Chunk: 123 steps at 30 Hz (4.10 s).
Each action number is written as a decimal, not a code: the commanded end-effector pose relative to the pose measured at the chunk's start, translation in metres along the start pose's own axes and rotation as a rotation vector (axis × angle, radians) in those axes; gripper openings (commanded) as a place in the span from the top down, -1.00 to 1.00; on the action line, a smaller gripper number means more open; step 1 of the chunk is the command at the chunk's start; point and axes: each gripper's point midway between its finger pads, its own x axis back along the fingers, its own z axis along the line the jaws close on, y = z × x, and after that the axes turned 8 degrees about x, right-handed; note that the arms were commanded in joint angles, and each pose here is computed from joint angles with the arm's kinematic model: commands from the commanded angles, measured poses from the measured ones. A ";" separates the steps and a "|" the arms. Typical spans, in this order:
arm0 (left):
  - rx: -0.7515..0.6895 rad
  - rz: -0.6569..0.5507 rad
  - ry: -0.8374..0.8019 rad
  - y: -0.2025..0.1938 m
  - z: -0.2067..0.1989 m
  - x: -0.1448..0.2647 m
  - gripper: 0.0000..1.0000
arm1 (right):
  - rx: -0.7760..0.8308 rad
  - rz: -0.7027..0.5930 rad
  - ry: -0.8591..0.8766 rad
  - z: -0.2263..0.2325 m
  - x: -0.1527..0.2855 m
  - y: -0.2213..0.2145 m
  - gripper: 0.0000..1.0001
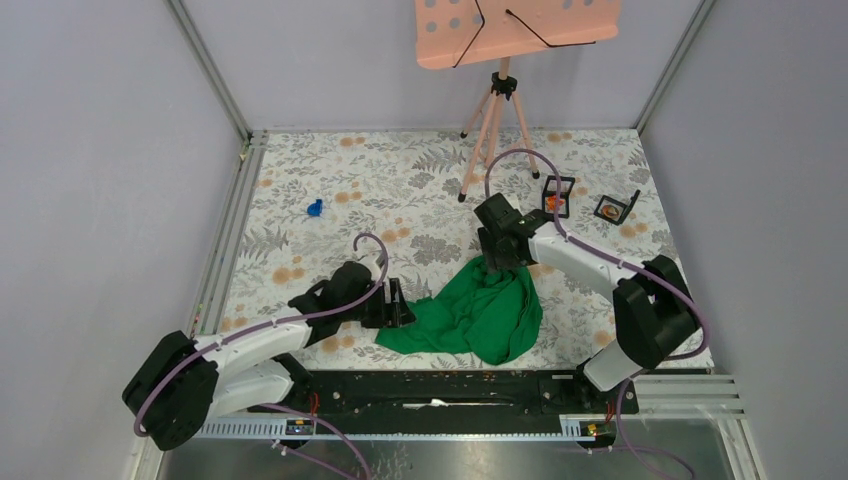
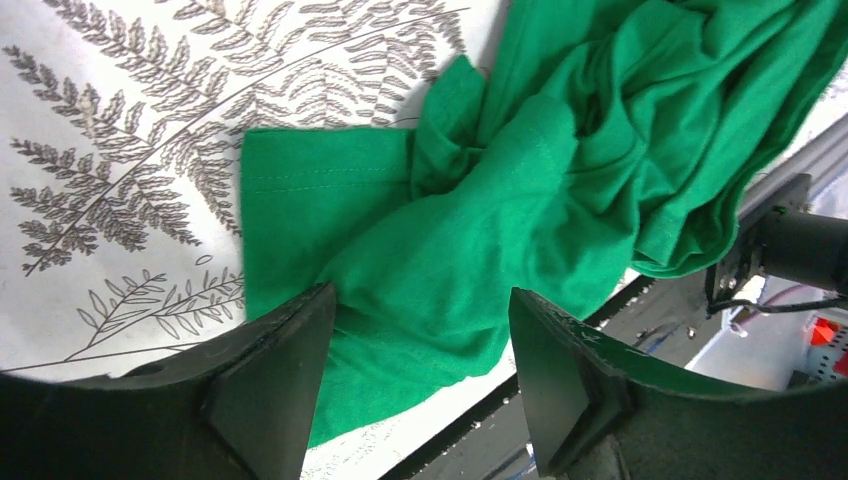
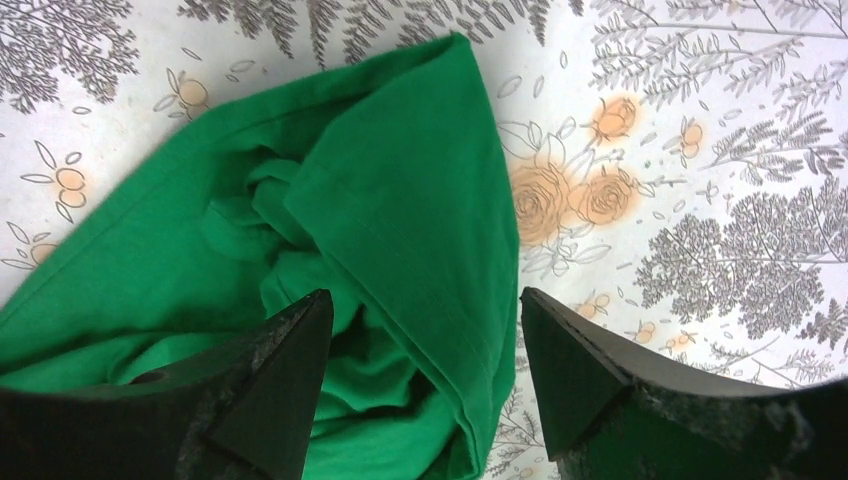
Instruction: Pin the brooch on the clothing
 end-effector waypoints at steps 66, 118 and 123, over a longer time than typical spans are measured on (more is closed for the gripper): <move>-0.490 -0.624 0.245 0.161 -0.072 0.182 1.00 | -0.304 -0.489 0.218 -0.037 0.155 0.025 -0.61; -0.520 -0.658 0.341 0.166 -0.052 0.189 1.00 | 0.042 -0.308 0.534 0.164 0.055 0.152 1.00; -0.458 -0.835 0.343 0.197 -0.076 0.248 1.00 | -0.028 -0.728 0.331 0.049 0.203 0.194 1.00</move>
